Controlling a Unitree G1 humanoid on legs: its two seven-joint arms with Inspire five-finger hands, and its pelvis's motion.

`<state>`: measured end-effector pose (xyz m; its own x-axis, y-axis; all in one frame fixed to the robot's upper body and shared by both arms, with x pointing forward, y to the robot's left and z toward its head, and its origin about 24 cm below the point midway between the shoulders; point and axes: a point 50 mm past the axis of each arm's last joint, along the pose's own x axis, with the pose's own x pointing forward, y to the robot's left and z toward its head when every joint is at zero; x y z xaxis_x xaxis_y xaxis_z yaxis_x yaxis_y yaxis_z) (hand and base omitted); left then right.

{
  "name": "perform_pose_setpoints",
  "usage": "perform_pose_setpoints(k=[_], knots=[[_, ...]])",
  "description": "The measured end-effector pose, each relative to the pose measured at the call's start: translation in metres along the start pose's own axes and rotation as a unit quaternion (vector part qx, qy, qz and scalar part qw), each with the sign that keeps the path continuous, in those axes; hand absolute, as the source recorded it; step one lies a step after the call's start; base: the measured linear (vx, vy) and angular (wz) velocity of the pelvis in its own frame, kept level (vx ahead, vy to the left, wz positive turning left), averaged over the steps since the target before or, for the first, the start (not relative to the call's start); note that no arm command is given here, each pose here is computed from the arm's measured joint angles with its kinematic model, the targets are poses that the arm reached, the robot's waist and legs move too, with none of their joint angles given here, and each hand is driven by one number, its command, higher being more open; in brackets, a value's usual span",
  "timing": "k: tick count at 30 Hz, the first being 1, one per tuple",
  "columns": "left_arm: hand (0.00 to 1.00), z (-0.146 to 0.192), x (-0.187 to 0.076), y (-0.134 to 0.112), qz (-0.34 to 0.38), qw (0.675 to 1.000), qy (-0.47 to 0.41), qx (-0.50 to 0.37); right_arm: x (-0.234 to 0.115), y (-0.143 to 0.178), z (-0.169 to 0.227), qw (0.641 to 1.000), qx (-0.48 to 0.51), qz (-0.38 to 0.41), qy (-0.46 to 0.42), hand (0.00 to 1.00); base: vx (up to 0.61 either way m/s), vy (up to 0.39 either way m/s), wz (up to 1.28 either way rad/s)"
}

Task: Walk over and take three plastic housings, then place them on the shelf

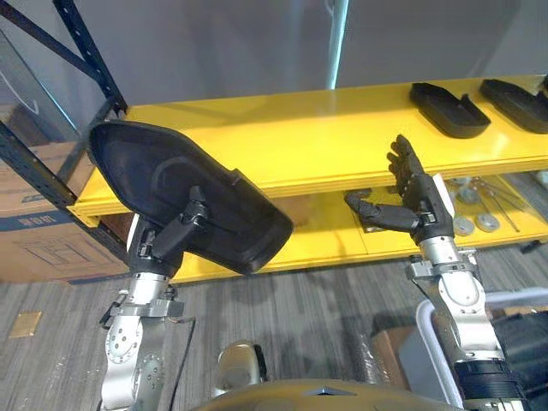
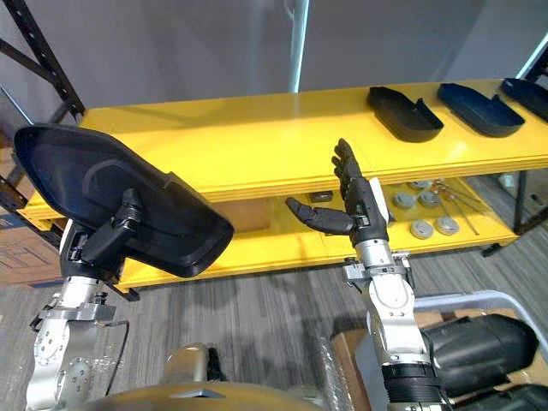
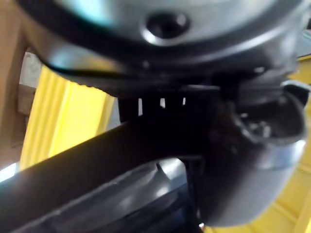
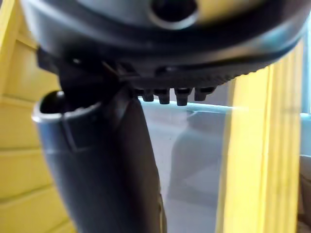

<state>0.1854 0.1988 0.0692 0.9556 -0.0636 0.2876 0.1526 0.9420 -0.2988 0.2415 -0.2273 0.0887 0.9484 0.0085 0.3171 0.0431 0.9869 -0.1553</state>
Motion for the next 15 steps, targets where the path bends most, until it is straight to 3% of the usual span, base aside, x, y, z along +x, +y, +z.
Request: perform_pose_setpoints(k=[4,10,15], knots=[[0.0,-0.007,0.007,-0.026,-0.087,0.996,0.007,-0.02,-0.004,-0.005,-0.006,0.998,-0.016,-0.059,0.012,1.0,0.17,0.218,0.24],[0.0,0.007,0.014,-0.018,-0.138,0.99,-0.001,0.022,-0.013,0.011,-0.016,0.994,0.032,-0.096,0.03,1.0,0.1,0.248,-0.32],[0.0,0.018,0.028,-0.025,-0.174,0.984,-0.026,0.04,-0.021,0.026,-0.022,0.995,0.044,-0.071,0.049,1.0,-0.02,0.105,-0.47]])
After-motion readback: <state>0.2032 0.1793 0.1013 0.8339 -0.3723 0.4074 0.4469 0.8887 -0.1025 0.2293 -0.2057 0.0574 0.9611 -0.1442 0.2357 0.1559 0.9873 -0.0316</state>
